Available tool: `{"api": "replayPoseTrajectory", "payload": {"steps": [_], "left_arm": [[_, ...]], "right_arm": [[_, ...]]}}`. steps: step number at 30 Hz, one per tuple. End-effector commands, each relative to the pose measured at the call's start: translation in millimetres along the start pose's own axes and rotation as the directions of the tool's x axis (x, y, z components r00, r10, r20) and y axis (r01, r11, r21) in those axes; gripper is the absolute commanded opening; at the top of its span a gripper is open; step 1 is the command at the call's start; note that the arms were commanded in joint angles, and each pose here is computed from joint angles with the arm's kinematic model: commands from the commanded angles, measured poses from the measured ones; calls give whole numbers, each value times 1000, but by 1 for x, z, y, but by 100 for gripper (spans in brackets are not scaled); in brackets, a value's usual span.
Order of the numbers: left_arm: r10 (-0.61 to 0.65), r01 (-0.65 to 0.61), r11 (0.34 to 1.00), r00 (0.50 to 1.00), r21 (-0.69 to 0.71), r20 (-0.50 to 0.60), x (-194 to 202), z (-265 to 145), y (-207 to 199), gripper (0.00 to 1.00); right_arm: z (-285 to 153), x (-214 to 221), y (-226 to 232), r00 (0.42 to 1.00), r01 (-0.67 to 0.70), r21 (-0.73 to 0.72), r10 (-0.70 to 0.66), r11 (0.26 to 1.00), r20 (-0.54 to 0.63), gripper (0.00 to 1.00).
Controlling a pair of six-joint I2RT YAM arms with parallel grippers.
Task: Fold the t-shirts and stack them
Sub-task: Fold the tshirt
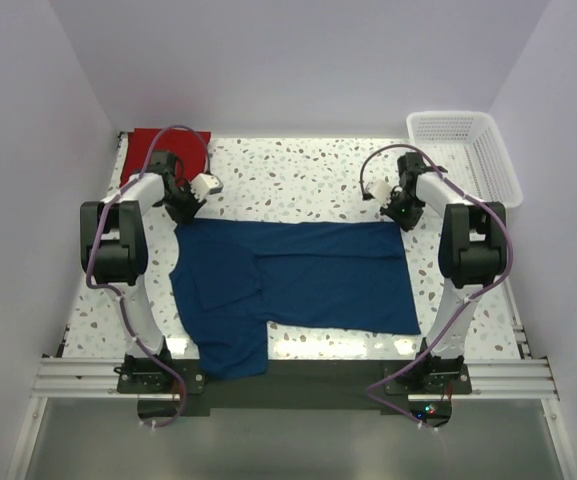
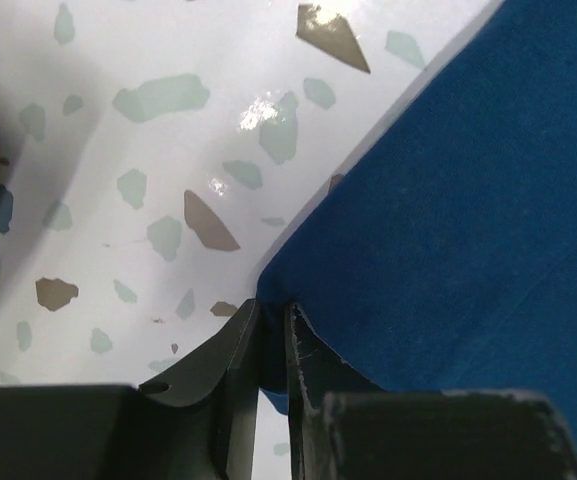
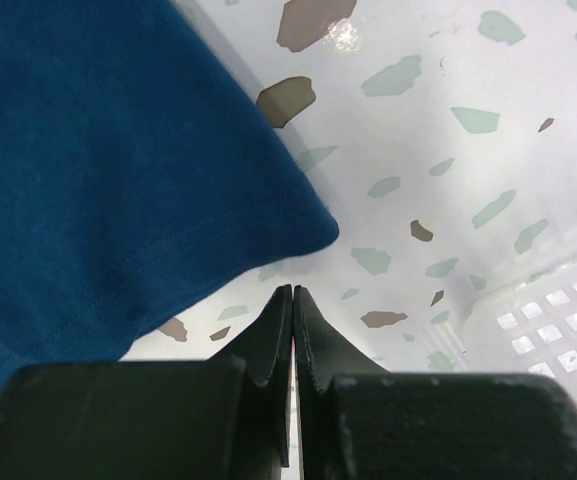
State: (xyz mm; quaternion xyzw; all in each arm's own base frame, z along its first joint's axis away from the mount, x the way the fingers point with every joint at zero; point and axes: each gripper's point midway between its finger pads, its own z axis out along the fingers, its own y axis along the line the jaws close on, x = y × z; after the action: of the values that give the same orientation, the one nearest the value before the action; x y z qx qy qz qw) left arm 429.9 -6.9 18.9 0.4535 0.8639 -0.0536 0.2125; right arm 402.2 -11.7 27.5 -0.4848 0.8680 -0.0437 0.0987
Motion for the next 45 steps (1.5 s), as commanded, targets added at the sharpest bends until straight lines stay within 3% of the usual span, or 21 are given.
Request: {"api": "replayPoseTrajectory", "payload": {"steps": [1, 5, 6, 8, 11, 15, 29, 31, 33, 35, 38, 45], "left_arm": [[15, -14, 1000, 1000, -16, 15, 1, -14, 3, 17], [11, -11, 1000, 1000, -10, 22, 0, -12, 2, 18], [11, -10, 1000, 1000, -8, 23, 0, -12, 2, 19], [7, -7, 1000, 1000, -4, 22, 0, -11, 2, 20], [6, -5, 1000, 1000, -6, 23, -1, -11, 3, 23], [11, -10, 1000, 1000, -9, 21, -1, -11, 4, 25], [7, -7, 1000, 1000, -1, 8, 4, -7, 3, 29], [6, -6, 1000, 1000, -2, 6, 5, -7, 3, 27], [3, -3, 1000, 1000, 0, 0, 7, -7, 2, 22], [2, -2, 1000, 1000, -5, -2, 9, -8, 4, 16], [-8, 8, 1000, 1000, -18, -2, 15, -14, 10, 1], [-46, 47, 996, 999, -73, 23, 25, -26, 33, 0]], "right_arm": [[-26, -13, -17, 998, 1, 96, -7, 995, 55, 0], [-29, -19, -12, 998, -10, 50, 7, 999, 64, 0], [-33, -23, -13, 997, -15, 46, 11, 999, 74, 5], [-34, -30, -9, 995, -17, 32, 14, 999, 97, 35], [-33, -39, -6, 994, 14, 37, -18, 999, 107, 47], [-27, -48, -1, 994, 41, 1, -41, 999, 103, 48], [0, -48, 6, 995, 101, -90, -98, 991, 37, 35], [4, -46, 6, 994, 105, -89, -103, 990, 28, 27], [7, -43, 6, 994, 107, -87, -106, 990, 17, 8], [7, -41, 3, 994, 110, -72, -110, 991, 7, 0], [-1, -37, -2, 993, 117, -36, -117, 993, -7, 0], [-8, -37, -20, 995, 103, 40, -103, 994, 0, 0]]}}
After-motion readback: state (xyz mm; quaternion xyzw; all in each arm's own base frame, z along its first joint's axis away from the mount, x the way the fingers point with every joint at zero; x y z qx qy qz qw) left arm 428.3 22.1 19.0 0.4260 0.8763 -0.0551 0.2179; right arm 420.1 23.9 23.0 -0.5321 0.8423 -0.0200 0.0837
